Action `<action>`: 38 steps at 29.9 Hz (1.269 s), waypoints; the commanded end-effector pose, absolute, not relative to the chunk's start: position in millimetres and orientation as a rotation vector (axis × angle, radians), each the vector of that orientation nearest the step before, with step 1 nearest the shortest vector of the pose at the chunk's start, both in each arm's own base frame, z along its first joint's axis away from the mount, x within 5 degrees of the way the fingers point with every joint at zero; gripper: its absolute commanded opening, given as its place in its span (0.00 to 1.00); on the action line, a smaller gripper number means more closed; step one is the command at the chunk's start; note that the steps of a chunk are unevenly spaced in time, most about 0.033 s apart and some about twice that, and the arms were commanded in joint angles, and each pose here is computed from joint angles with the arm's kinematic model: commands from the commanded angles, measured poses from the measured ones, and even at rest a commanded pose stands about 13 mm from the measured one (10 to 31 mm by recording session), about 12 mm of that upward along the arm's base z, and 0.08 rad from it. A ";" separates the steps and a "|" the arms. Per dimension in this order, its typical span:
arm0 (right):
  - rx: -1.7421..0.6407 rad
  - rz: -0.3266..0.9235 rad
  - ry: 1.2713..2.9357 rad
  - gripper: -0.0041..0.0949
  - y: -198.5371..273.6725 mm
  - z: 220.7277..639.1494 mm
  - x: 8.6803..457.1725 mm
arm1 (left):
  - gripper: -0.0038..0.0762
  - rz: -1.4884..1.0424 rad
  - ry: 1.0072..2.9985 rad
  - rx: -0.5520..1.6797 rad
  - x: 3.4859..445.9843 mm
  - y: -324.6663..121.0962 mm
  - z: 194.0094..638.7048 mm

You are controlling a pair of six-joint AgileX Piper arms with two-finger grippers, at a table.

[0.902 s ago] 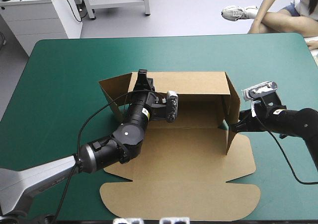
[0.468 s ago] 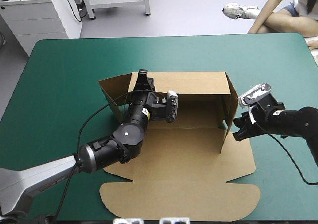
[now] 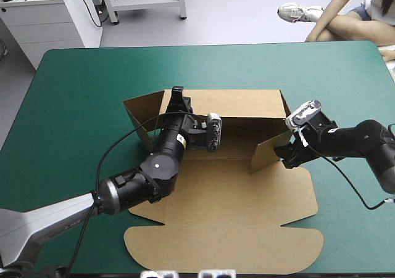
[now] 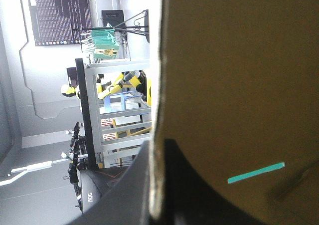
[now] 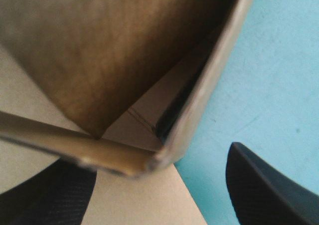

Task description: Fold the box

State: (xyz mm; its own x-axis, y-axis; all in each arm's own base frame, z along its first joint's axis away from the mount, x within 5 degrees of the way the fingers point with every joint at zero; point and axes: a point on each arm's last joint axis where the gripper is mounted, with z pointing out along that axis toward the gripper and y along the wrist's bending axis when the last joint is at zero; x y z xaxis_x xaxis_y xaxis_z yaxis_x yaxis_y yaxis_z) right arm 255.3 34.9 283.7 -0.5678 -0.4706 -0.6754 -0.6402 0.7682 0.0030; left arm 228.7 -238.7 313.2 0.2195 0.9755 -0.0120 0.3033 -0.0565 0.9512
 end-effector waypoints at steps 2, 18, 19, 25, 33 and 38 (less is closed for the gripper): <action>-0.823 0.446 2.135 0.72 44.9 305.2 256.0 | 0.07 0.920 1.200 1.469 226.6 -234.7 337.4; -0.540 0.537 2.066 0.67 46.7 289.0 235.5 | 0.07 0.916 1.199 1.470 226.5 -235.1 337.4; -0.538 0.524 2.056 0.67 46.2 290.7 232.7 | 0.07 0.916 1.199 1.470 226.5 -235.1 337.4; -0.569 0.497 2.046 0.64 50.5 285.8 222.2 | 0.07 0.908 1.194 1.474 226.3 -235.8 337.3; -0.535 0.270 2.009 0.63 69.3 271.3 224.0 | 0.07 0.908 1.194 1.474 226.3 -235.8 337.3; -0.494 0.180 1.975 0.63 74.2 272.5 227.9 | 0.07 0.908 1.194 1.474 226.3 -235.8 337.3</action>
State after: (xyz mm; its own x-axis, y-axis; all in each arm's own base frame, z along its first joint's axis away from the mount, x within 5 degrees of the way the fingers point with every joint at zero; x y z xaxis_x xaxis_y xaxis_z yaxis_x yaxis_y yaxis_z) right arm 223.2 75.5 260.0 -0.4180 -0.2876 -0.8617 -0.4877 0.8713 -0.0543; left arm 228.7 -239.6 312.7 0.2269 0.9738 -0.0137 0.3053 -0.0578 0.9505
